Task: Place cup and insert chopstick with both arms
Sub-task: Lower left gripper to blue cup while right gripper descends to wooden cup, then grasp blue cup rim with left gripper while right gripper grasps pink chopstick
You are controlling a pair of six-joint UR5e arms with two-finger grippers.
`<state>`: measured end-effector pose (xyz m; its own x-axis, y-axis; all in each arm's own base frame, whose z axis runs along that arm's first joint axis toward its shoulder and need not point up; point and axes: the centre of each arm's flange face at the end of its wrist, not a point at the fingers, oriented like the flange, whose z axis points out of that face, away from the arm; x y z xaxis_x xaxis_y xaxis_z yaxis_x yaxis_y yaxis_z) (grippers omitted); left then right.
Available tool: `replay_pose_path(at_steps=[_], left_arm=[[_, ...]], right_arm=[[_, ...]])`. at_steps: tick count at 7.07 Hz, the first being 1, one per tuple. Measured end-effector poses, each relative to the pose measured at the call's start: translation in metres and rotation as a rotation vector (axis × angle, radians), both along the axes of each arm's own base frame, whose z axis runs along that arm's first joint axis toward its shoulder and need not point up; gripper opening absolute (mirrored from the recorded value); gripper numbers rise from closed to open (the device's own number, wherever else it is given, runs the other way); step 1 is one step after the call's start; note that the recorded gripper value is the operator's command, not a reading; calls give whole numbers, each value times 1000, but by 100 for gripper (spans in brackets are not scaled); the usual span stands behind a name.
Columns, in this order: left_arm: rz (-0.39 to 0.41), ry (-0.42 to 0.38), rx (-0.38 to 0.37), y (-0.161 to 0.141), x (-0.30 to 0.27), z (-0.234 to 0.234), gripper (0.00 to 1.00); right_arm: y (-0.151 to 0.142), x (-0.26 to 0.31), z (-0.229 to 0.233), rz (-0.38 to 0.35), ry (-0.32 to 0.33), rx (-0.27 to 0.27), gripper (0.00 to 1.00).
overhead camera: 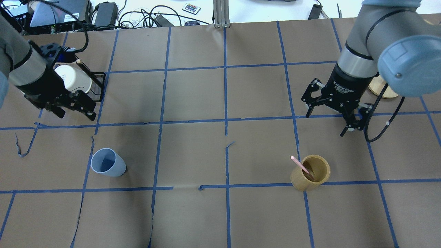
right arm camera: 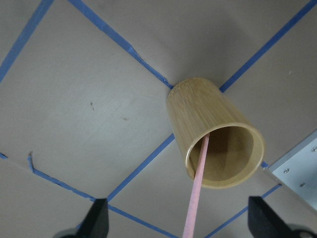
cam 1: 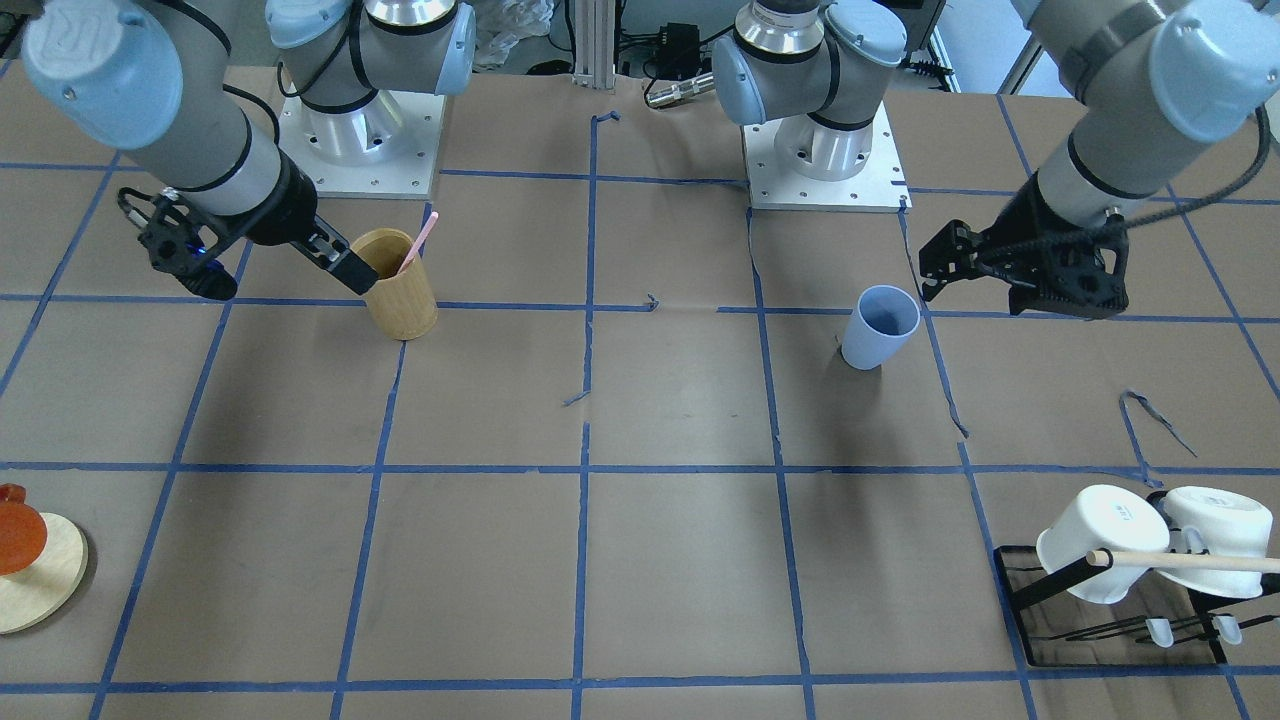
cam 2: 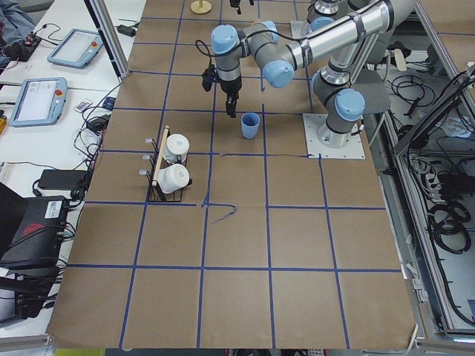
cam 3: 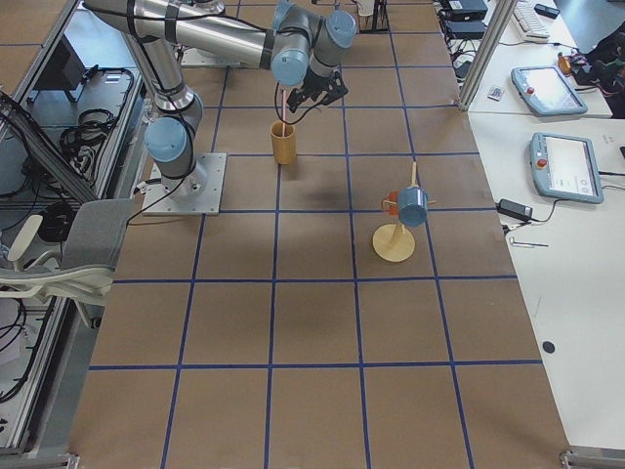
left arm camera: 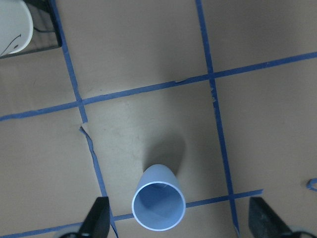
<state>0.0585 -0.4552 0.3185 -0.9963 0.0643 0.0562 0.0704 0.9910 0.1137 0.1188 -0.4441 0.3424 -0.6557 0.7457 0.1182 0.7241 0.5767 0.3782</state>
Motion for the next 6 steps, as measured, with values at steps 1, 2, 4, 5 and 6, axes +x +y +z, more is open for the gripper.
replay_pose_path(at_steps=[1, 2, 4, 5, 6], left_arm=[[19, 1, 7, 11, 2, -24, 99], [45, 3, 21, 16, 1, -37, 99], [84, 10, 54, 23, -2, -52, 27], [88, 15, 64, 25, -2, -57, 8], [90, 21, 73, 26, -3, -61, 0]], right_arm=[[9, 3, -17, -28, -21, 41, 99], [15, 6, -29, -49, -38, 71, 93], [21, 12, -38, -127, -74, 110, 81], [22, 14, -38, -164, -87, 134, 73], [24, 16, -39, -194, -95, 163, 70]])
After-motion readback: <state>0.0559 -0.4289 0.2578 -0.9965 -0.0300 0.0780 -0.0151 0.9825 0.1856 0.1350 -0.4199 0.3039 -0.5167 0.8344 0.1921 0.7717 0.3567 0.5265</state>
